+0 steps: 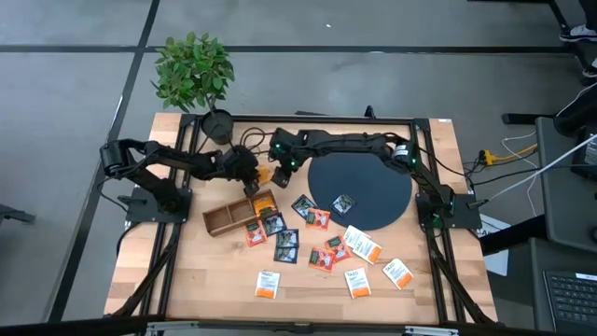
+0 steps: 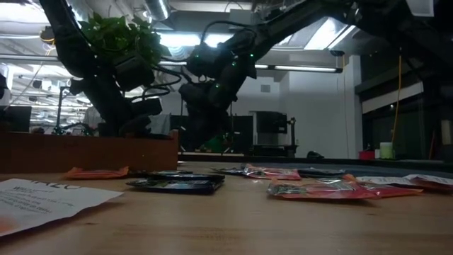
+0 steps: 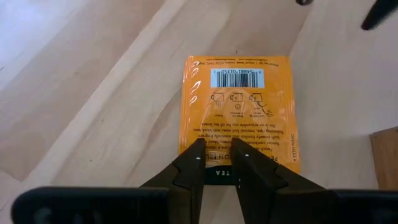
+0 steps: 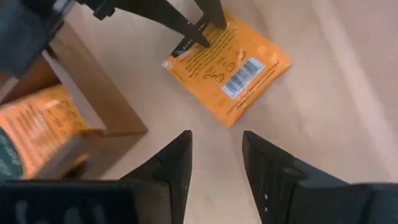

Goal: Pick & Place Tea
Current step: Put the orange tea bag into the right section of the wooden organizer

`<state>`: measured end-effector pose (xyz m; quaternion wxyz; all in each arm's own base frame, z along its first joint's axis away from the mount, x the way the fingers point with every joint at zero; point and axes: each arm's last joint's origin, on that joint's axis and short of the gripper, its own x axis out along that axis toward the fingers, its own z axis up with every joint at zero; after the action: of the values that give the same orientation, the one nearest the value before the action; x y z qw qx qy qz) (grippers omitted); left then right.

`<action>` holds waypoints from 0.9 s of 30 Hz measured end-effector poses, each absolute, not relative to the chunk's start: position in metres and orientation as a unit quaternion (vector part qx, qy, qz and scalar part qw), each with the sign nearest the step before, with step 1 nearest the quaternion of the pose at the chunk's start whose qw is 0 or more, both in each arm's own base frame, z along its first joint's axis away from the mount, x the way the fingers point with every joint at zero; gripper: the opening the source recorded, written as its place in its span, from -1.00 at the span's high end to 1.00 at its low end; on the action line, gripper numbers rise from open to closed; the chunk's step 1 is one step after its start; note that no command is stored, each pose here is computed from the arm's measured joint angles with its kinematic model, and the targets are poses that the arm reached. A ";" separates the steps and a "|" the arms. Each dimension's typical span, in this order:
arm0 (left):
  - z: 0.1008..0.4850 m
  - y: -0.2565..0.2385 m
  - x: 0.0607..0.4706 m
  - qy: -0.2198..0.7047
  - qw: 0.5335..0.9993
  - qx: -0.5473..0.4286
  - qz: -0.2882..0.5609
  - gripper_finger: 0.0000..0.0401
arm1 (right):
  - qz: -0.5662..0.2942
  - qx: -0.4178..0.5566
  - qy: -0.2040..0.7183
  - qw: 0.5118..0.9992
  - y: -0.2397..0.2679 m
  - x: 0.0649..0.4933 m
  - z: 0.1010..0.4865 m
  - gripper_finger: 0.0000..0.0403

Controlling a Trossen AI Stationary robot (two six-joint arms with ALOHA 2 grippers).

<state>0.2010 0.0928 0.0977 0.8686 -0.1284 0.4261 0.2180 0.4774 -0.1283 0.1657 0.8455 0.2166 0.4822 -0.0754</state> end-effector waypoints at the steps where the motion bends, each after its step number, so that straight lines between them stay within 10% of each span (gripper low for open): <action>1: 0.098 0.092 0.201 0.426 0.869 -0.128 0.217 0.63 | -0.083 0.231 0.479 0.843 -0.127 0.477 0.164 0.29; 27: 0.098 0.089 0.203 0.421 0.872 -0.149 0.199 0.63 | -0.125 0.494 0.343 0.789 -0.125 0.462 0.103 0.29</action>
<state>0.2026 0.0893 0.0977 0.8721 -0.1489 0.4215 0.1990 0.4625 -0.1249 0.1032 0.7891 0.4938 0.3433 -0.1248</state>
